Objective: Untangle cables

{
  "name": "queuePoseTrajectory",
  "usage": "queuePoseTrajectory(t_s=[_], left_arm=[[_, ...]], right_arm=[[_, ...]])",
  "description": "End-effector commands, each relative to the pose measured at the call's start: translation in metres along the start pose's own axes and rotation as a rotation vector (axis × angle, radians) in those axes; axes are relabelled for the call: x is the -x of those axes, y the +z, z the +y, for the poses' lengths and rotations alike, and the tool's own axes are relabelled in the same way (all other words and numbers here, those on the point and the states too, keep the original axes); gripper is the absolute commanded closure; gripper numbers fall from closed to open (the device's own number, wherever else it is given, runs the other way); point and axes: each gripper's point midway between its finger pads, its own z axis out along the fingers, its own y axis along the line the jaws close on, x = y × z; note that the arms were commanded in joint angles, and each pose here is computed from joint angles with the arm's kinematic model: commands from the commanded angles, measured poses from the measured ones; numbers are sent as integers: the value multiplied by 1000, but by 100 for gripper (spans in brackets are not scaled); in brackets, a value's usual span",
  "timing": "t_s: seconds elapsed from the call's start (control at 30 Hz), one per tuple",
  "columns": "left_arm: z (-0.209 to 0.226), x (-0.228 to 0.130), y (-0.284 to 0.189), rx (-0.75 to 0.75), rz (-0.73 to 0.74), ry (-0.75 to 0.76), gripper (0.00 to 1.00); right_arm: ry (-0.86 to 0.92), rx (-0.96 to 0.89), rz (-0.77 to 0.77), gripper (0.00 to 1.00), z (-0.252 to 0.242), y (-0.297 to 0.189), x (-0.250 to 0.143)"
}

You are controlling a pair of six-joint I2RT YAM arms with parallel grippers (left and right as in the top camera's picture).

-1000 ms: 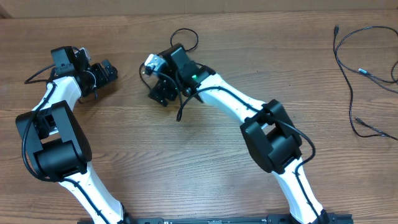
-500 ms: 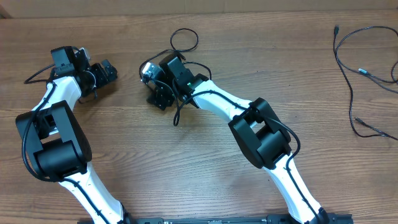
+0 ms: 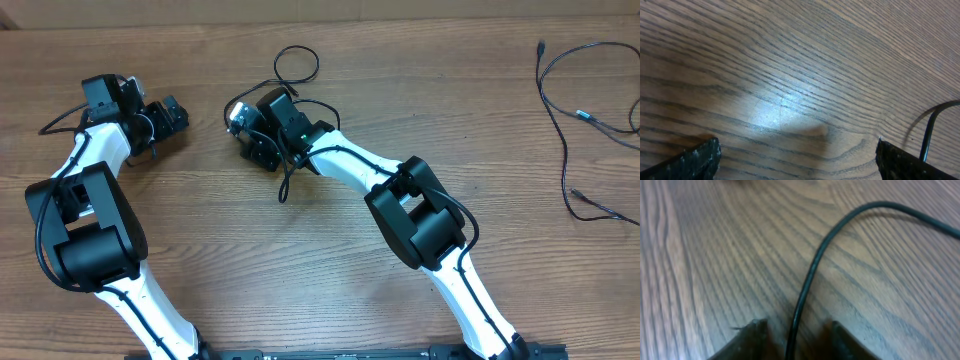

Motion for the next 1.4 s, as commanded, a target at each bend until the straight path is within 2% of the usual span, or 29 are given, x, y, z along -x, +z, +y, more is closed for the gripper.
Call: queuePoseTrajectory(t_s=[0.0,0.07,0.17,0.4,0.6,0.8,1.07,1.37], left_arm=[[3,-1,1,24,4,19,0],[3,-1,1,24,5,19,0],[3,-1,1,24,5,19,1],[3,-1,1,24,5,19,1],[3,-1,1,24,5,19,0],[3,-1,1,24,5,19,0],[3,-1,1,24,5,19,0],[3,-2,1,25,5,19,0]], right_arm=[[17,26,55,74,5,17,-28],[32,1,69,87,1,17,-31],[87,-96,99,96,-18,15,-38],[177,-207,161,96,-45,0,-51],[304,-372,193,96,-92,-56,-46],[411,-527,245,96,-147,-143,-53],[626,-846,370,96,-229,-298,-116],[972,-1111,220,96,-280,-483,-177]])
